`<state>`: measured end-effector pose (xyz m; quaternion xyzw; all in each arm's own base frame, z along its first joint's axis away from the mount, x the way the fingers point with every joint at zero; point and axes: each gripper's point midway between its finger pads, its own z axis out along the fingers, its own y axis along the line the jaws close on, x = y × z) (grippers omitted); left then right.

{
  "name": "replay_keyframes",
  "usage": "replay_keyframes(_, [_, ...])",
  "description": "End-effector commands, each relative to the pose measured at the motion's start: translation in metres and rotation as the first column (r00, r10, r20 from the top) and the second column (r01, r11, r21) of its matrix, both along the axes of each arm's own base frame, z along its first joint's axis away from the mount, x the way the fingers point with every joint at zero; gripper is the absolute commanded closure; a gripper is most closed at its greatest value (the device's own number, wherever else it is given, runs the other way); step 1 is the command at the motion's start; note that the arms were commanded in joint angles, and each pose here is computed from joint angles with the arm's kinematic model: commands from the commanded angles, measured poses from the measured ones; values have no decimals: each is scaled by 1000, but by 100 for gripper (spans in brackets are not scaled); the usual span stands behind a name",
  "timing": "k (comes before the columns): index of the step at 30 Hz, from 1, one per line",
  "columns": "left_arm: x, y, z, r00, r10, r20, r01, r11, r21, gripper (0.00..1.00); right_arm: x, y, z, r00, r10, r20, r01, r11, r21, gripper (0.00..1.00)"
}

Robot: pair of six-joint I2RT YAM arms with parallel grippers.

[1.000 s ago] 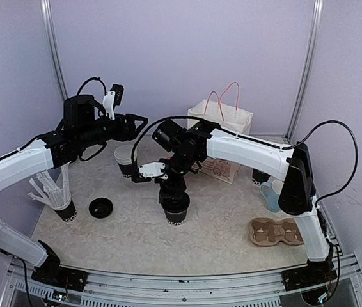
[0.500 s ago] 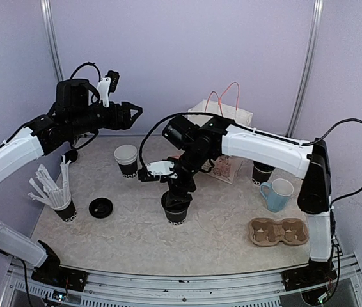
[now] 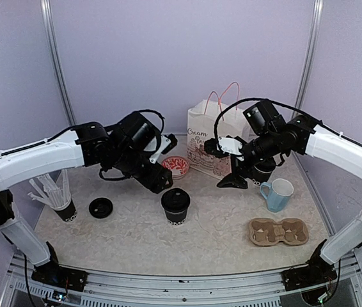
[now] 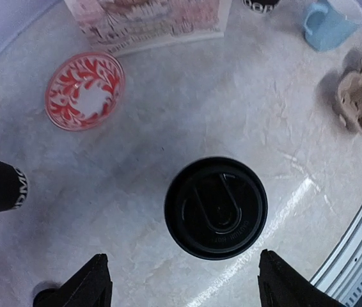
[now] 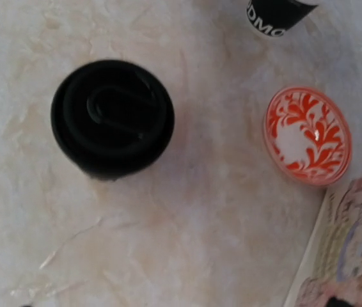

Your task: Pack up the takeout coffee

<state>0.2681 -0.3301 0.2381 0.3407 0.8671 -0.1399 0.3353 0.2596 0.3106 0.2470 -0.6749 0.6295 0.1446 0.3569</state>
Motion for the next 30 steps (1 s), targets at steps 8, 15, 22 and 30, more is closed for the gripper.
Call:
replay_keyframes(8, [-33,-35,-64,979,-62,-195,91,985,145,22,-1,-2,-10,1000,-4,-23,5,997,73,2])
replay_keyframes(15, [-26,-42,-81,978,-50,-204,88,979,183,17,-4,-3,-12,1000,2,-29,1,997,76,2])
replay_keyframes(22, [-13,-45,-94,982,-32,-188,72,975,208,17,-5,-5,-17,999,2,-34,0,998,66,2])
replay_keyframes(30, [-5,-45,-105,979,-26,-200,68,977,204,27,-3,-4,-21,999,-3,-39,5,999,54,2])
